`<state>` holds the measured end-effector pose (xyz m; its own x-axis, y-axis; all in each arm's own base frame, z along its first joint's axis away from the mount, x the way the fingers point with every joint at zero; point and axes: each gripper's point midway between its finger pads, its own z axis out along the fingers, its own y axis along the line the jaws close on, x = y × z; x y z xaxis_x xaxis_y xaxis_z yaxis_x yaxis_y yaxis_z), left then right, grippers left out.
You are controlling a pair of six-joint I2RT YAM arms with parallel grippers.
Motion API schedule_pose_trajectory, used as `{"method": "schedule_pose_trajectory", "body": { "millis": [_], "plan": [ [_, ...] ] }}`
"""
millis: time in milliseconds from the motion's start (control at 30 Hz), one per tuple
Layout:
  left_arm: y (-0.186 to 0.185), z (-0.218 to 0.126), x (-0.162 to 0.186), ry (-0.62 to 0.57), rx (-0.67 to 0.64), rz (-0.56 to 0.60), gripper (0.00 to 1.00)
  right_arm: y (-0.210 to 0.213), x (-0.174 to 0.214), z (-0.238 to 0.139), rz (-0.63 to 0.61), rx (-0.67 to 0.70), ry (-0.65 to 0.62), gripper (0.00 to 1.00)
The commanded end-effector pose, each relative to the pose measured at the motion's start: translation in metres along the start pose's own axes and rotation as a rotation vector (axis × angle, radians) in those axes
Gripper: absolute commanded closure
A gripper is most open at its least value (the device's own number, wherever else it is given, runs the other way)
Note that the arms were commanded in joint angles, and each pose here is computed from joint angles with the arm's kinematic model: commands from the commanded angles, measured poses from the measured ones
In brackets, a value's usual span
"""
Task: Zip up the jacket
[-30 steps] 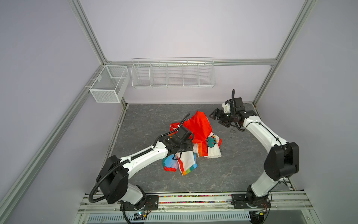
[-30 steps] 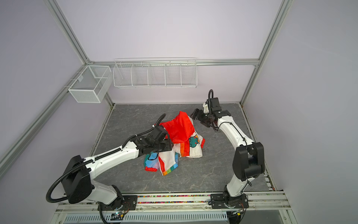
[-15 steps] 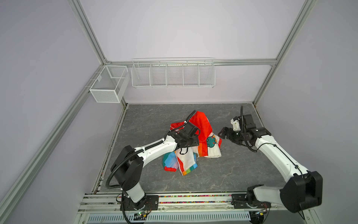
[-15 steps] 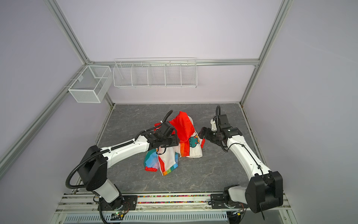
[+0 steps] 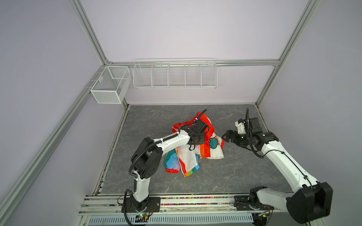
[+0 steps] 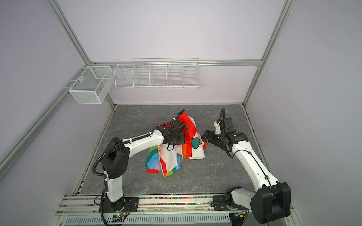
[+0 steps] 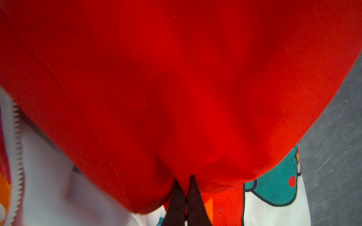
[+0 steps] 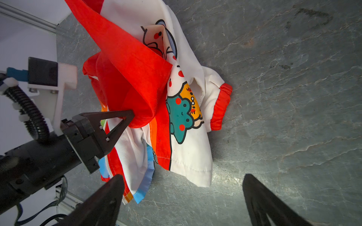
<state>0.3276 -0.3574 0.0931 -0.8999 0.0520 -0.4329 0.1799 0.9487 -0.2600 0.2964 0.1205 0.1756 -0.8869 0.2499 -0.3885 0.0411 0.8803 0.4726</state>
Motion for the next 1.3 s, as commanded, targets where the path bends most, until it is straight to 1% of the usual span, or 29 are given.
{"method": "schedule_pose_trajectory", "body": {
  "millis": [0, 167, 300, 400, 533, 667, 867, 1000, 1200, 1233, 1267],
  "plan": [
    [0.000, -0.019, -0.020, -0.042, -0.019, 0.027, 1.00, -0.002, 0.010, 0.008, -0.007, -0.010, 0.035, 0.04],
    [0.013, -0.057, -0.052, -0.123, -0.039, 0.010, 1.00, 0.002, 0.018, 0.019, -0.026, -0.020, 0.070, 0.07],
    [0.037, -0.090, -0.084, -0.213, -0.079, -0.027, 1.00, 0.007, 0.025, 0.031, -0.046, -0.020, 0.108, 0.08],
    [0.054, -0.107, -0.108, -0.275, -0.081, -0.046, 1.00, 0.010, 0.032, 0.042, -0.062, -0.008, 0.139, 0.08],
    [0.082, -0.126, -0.136, -0.328, -0.095, -0.093, 1.00, 0.009, 0.038, 0.057, -0.077, 0.029, 0.162, 0.07],
    [0.109, -0.133, -0.158, -0.359, -0.100, -0.148, 1.00, 0.003, 0.044, 0.077, -0.081, 0.060, 0.196, 0.07],
    [0.156, -0.138, -0.189, -0.410, -0.097, -0.250, 1.00, -0.007, 0.054, 0.106, -0.079, 0.106, 0.251, 0.11],
    [0.188, -0.135, -0.207, -0.439, -0.145, -0.296, 1.00, -0.004, 0.059, 0.117, -0.073, 0.099, 0.281, 0.18],
    [0.212, -0.118, -0.230, -0.462, -0.238, -0.311, 1.00, 0.004, 0.062, 0.121, -0.078, 0.083, 0.290, 0.25],
    [0.216, -0.115, -0.234, -0.466, -0.258, -0.315, 0.98, 0.005, 0.063, 0.123, -0.077, 0.083, 0.295, 0.25],
    [0.218, -0.113, -0.237, -0.468, -0.272, -0.319, 0.90, 0.006, 0.063, 0.124, -0.076, 0.082, 0.297, 0.25]
  ]
}}
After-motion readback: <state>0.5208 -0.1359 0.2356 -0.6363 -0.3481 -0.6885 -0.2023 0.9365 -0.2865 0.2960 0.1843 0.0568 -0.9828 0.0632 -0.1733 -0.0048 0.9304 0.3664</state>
